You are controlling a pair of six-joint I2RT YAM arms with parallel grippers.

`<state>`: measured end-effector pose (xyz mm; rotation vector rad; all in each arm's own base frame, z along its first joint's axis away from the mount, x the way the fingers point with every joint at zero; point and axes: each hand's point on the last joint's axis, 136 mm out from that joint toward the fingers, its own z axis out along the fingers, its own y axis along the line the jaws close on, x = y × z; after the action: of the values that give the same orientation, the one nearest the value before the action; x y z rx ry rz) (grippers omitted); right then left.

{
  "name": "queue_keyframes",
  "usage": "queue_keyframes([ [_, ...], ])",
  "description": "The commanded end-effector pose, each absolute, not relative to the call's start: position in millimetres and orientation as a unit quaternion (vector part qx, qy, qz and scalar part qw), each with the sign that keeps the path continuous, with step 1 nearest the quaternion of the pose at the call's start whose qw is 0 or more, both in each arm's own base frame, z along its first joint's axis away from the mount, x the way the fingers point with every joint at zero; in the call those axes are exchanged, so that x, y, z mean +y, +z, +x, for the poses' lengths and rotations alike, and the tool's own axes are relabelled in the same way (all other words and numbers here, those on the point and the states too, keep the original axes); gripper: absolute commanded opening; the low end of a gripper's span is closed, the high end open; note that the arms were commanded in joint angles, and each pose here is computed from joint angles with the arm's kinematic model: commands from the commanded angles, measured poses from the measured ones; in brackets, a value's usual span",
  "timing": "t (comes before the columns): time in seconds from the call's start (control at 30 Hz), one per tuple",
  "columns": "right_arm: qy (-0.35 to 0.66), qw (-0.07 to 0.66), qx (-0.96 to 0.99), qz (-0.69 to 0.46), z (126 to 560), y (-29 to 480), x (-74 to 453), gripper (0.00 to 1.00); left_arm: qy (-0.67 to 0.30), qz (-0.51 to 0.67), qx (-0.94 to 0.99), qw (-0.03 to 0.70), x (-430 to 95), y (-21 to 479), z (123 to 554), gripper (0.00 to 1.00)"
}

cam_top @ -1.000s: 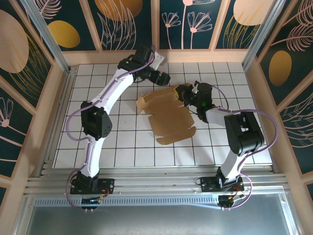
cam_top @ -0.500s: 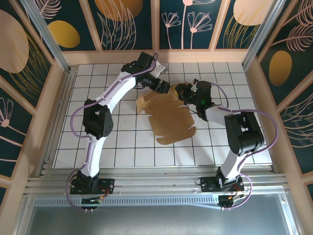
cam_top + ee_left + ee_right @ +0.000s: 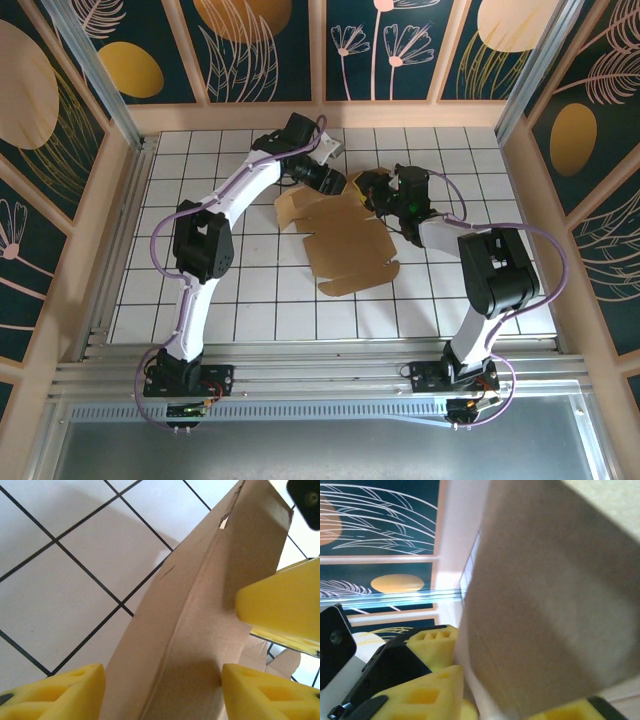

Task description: Fold the paper box

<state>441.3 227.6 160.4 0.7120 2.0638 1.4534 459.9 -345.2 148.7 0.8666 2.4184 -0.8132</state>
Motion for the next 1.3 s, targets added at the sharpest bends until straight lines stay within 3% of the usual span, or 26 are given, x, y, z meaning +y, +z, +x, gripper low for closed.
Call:
queue_keyframes([
  [0.0, 0.526, 0.305, 0.759, 0.230, 436.0, 202.5, 222.5, 0.36, -0.301, 0.306, 0.881, 0.199, -341.2, 133.3, 454.3, 0.61],
  [0.27, 0.439, 0.384, 0.786, 0.204, 413.0, 240.3, 170.3, 0.50, -0.315, 0.307, 0.875, 0.202, -344.8, 138.9, 452.5, 0.60],
  [0.33, 0.397, 0.411, 0.798, 0.190, 411.6, 245.6, 154.7, 0.57, -0.323, 0.308, 0.871, 0.204, -346.6, 144.5, 450.9, 0.60],
  [0.47, 0.332, 0.417, 0.837, 0.125, 417.9, 243.8, 147.1, 0.61, -0.345, 0.314, 0.860, 0.206, -351.0, 161.0, 444.5, 0.63],
  [0.67, 0.298, 0.375, 0.873, 0.087, 441.6, 219.4, 154.3, 0.61, -0.351, 0.316, 0.854, 0.216, -351.9, 176.7, 443.2, 0.66],
  [0.87, 0.225, 0.388, 0.891, 0.066, 471.2, 204.2, 141.0, 0.58, -0.362, 0.316, 0.849, 0.221, -355.3, 188.2, 444.3, 0.74],
  [0.97, 0.240, 0.361, 0.899, 0.068, 474.9, 192.5, 148.5, 0.51, -0.370, 0.318, 0.844, 0.224, -357.7, 195.1, 443.9, 0.77],
  [1.27, 0.245, 0.334, 0.907, 0.079, 471.3, 174.3, 158.5, 0.46, -0.373, 0.315, 0.846, 0.214, -358.2, 189.8, 444.0, 0.79],
])
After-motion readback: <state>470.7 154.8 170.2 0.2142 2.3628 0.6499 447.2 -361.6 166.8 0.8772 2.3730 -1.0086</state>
